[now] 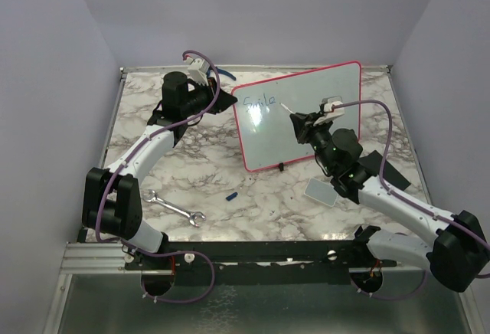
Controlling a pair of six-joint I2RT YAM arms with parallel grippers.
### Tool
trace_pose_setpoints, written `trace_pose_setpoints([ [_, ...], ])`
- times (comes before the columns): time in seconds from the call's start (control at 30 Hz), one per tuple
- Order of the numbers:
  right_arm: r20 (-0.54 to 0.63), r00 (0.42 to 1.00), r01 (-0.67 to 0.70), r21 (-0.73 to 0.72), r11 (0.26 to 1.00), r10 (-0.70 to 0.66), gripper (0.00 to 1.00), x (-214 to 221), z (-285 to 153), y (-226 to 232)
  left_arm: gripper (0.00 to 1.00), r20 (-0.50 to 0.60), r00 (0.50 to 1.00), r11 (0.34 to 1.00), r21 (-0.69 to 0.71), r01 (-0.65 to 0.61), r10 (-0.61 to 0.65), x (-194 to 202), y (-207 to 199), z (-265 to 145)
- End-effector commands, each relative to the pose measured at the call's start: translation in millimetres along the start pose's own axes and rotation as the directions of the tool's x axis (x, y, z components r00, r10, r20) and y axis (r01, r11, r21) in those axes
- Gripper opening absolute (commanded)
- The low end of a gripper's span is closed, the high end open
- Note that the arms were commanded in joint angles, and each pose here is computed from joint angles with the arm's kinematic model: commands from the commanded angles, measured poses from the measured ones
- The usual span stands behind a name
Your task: Write a sentence on the whiteboard
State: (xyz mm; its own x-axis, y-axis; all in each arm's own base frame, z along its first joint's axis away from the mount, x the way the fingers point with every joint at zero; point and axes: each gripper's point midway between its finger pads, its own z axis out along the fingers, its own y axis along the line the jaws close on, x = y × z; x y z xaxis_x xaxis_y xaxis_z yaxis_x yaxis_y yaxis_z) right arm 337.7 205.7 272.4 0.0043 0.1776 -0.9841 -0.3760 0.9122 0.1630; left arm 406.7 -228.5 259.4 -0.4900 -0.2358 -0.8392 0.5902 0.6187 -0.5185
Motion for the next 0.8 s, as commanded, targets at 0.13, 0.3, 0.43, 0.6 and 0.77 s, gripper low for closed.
trace_pose_setpoints([
  [0.13,-0.024,0.999,0.026,0.014,1.000,-0.025,0.00,5.7,3.6,-8.3,0.03,0.038,0.999,0.999,-0.013,-0.037,0.037,-12.1,-3.1,-6.8],
  [0.3,-0.019,0.999,0.028,0.005,1.000,-0.028,0.00,5.4,9.9,-6.0,0.03,0.036,0.999,0.999,-0.011,-0.037,0.037,-11.1,-3.1,-6.6],
  [0.43,-0.014,1.000,0.026,0.005,1.000,-0.026,0.00,5.2,14.0,-5.9,0.03,0.036,0.999,0.999,-0.012,-0.036,0.036,-11.3,-2.8,-6.7],
  [0.6,-0.002,1.000,0.022,0.000,1.000,-0.022,0.00,2.7,15.3,-4.5,0.03,0.035,0.999,0.999,-0.012,-0.038,0.038,-11.3,-2.4,-6.1],
  [0.77,0.013,1.000,0.019,-0.003,1.000,-0.019,0.00,-2.9,15.2,-3.5,0.03,0.035,0.999,0.999,-0.010,-0.038,0.038,-11.2,-2.3,-5.6],
])
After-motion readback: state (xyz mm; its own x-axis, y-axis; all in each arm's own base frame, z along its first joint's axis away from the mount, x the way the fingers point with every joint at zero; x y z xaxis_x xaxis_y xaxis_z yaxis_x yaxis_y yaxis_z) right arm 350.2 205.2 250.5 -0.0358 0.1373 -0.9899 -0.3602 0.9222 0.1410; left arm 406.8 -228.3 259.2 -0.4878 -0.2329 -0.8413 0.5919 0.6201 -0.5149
